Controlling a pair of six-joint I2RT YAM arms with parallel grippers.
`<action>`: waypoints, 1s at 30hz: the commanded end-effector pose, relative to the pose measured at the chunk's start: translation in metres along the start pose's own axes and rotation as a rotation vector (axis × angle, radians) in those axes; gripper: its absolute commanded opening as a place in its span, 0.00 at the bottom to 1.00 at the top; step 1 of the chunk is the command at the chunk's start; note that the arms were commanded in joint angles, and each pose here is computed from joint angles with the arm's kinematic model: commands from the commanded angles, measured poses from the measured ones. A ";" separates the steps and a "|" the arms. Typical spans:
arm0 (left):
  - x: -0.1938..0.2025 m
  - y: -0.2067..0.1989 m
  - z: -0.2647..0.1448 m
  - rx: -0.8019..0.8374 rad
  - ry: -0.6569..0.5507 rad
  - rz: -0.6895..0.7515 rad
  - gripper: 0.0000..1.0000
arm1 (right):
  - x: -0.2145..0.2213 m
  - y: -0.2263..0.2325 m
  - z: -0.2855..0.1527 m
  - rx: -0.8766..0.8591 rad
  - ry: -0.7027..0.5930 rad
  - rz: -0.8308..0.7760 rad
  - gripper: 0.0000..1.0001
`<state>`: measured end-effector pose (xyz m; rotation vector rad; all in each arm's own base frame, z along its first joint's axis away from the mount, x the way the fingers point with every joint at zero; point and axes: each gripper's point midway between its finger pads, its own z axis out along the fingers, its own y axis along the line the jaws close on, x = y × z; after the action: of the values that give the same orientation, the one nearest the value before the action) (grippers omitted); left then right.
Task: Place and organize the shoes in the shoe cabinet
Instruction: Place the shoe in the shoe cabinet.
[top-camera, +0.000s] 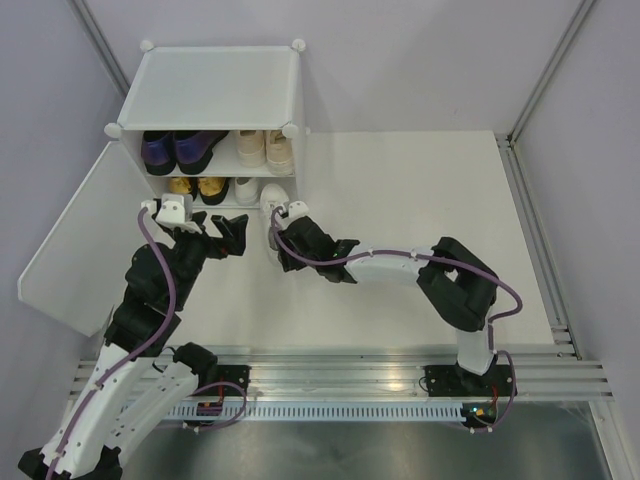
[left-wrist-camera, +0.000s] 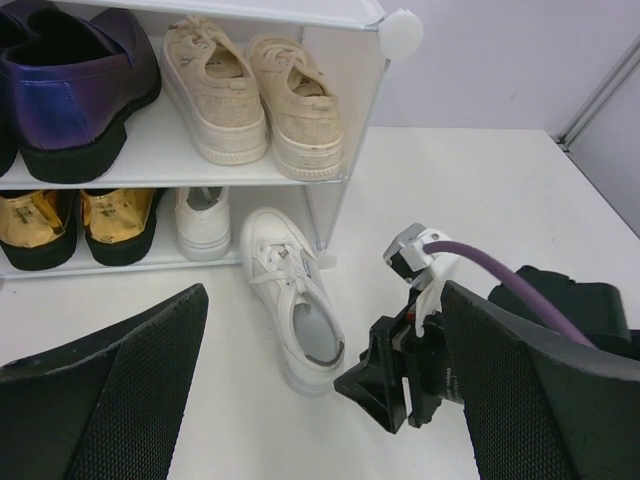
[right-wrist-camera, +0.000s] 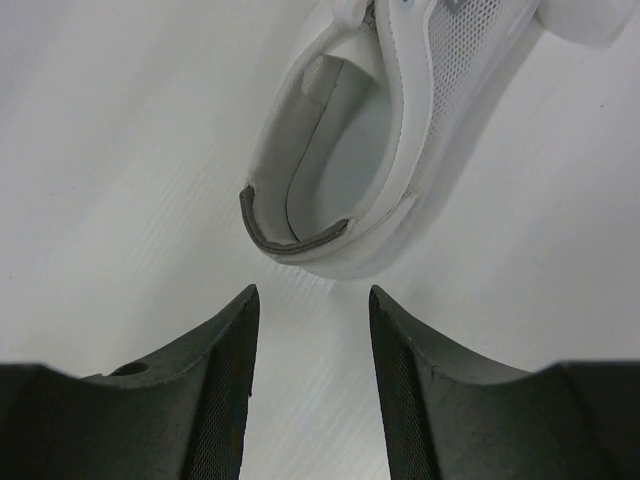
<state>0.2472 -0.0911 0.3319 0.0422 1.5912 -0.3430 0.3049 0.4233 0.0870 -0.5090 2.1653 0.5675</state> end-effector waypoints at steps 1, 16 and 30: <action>-0.002 -0.001 0.004 0.003 -0.010 0.027 0.99 | -0.010 0.012 0.018 -0.040 -0.050 0.012 0.52; -0.002 -0.001 0.004 0.008 -0.011 0.029 0.99 | -0.044 0.006 0.074 0.071 -0.161 0.155 0.45; -0.002 -0.003 0.003 0.013 -0.013 0.029 0.99 | -0.084 -0.021 0.076 0.184 -0.267 0.235 0.53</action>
<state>0.2491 -0.0939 0.3266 0.0523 1.6070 -0.3416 0.3823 0.4754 0.0785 -0.1948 2.0875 0.5595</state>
